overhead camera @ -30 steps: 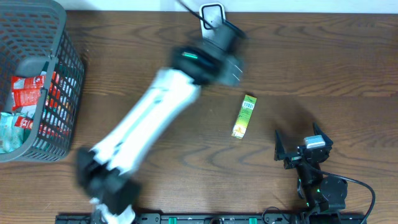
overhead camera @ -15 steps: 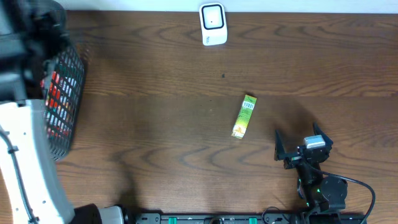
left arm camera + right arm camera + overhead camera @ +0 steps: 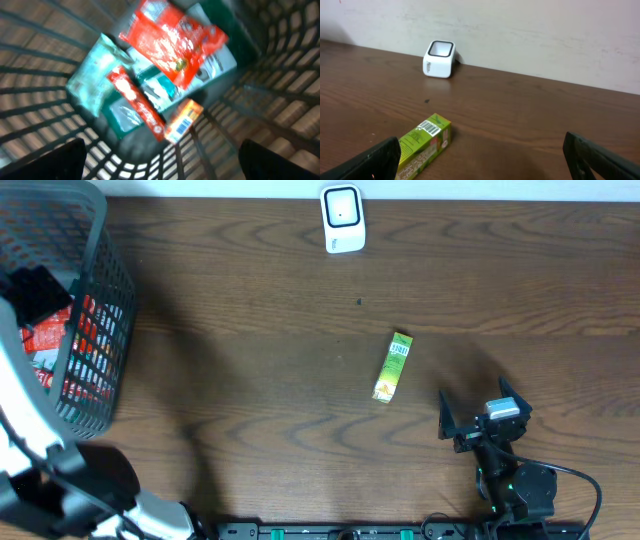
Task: Scan the item barcode
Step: 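Reach the left gripper into the basket and grasp a small orange carton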
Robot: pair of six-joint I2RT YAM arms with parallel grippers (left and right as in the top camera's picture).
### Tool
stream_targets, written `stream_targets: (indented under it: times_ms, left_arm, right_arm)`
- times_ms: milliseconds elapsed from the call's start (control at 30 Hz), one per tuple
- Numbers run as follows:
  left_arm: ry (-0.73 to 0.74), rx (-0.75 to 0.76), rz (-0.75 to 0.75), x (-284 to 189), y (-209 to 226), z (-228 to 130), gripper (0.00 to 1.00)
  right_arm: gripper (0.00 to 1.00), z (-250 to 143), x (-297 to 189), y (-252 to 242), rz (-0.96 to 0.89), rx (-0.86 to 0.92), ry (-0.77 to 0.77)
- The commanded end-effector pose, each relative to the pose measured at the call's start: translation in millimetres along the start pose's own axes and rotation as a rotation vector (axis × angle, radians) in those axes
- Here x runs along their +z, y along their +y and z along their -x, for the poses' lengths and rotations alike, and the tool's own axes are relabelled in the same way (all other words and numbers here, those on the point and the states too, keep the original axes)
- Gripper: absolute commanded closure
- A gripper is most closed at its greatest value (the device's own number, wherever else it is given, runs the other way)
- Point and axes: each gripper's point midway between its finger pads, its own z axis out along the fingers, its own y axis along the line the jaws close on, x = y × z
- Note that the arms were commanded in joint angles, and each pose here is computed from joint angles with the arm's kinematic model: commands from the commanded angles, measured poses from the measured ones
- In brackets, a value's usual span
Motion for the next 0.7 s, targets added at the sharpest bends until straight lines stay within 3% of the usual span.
stream_targets:
  times_ms: [0,300,667]
  left_arm:
    - [0.138,0.144,-0.114,35,-24,-18,0.02]
    - [0.346,0.184,-0.135,90,-34,-46,0.02]
    - [0.326,0.205,-0.144,94,-36,-41,0.02]
  right_arm:
    - [0.01,0,0,1,0.006,0.011,-0.002]
    - [0.01,0,0,1,0.006,0.011,-0.002]
    - [0.01,0,0,1,0.006,0.011,-0.002]
